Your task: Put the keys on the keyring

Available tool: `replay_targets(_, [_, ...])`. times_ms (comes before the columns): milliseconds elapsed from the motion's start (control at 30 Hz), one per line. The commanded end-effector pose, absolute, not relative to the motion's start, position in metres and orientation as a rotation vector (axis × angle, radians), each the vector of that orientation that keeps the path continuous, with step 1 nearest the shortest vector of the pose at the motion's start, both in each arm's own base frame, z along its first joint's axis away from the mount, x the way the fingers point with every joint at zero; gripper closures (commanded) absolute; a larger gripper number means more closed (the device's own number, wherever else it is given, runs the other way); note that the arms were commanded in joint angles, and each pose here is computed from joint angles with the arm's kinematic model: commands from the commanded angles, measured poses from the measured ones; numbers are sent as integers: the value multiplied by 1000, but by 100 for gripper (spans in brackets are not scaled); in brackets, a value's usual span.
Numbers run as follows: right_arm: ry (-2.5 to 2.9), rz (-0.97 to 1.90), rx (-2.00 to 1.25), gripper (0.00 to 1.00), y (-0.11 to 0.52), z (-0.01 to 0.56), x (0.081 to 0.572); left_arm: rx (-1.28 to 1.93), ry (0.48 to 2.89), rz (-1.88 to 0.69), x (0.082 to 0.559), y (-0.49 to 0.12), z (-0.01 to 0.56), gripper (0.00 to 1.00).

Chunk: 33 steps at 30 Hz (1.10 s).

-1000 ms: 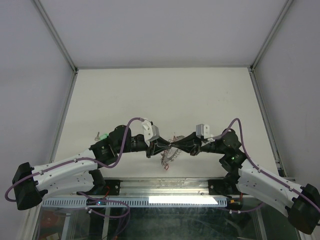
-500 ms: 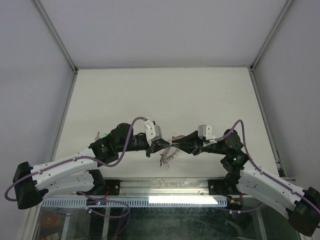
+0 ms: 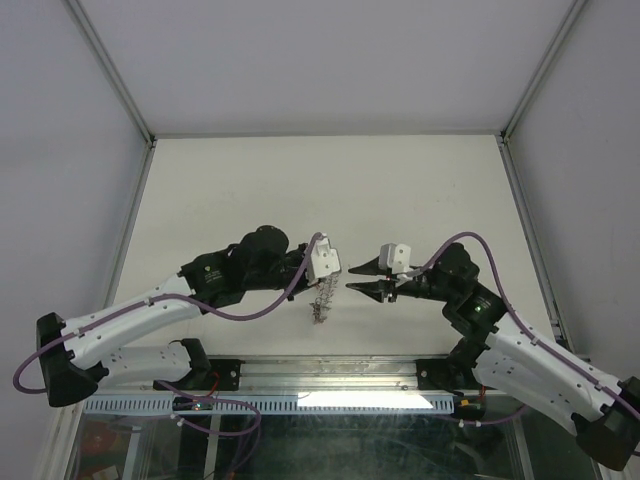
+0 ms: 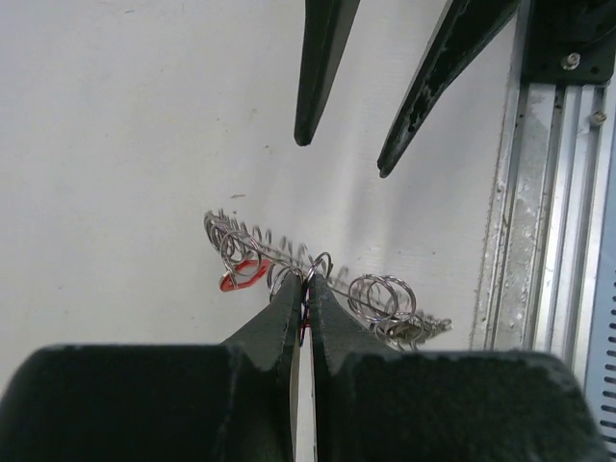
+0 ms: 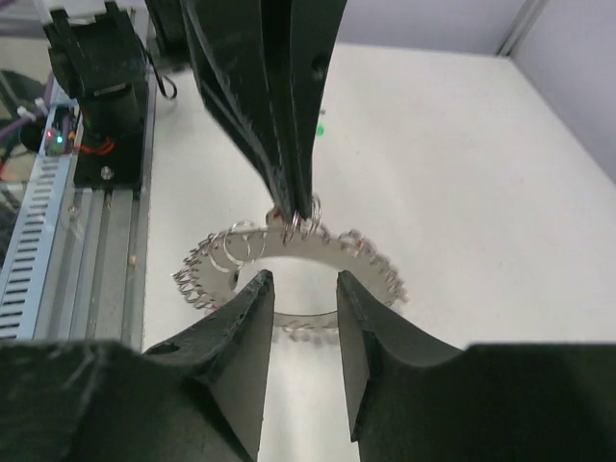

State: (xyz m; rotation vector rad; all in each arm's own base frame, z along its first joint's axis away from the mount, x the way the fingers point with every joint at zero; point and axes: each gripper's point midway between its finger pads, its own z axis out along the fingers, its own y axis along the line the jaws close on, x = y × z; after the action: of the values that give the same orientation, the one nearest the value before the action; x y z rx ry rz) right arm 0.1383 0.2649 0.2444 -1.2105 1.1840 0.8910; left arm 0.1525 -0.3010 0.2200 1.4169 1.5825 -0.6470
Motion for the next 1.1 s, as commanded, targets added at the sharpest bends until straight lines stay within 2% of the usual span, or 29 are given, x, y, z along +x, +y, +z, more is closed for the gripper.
replay_targets(0, [1214,877,-1262,65,266,238,139,1512,1522,-504,164,-296,240,100])
replay_targets(133, [1248,944,-1220,65,275,235,141,1603,1546,-416,172,-294,237,100])
replay_targets(233, [1289,1013,-1142,71,280,231,146,1659,1566,-370,176,-292,235,100])
replay_targets(300, [1230,994,-1115,71,282,235,155,1693,1585,-338,178,-290,233,100])
replay_targets(333, [1239,1113,-1107,72,287,235,142,1711,1593,-325,179,-289,232,100])
replay_targets(633, [1197,1266,-1058,69,291,230,136,1774,1587,-345,177,-296,231,100])
replay_targets(1067, [1209,1293,-1062,71,303,221,147,1795,1559,-382,174,-303,235,100])
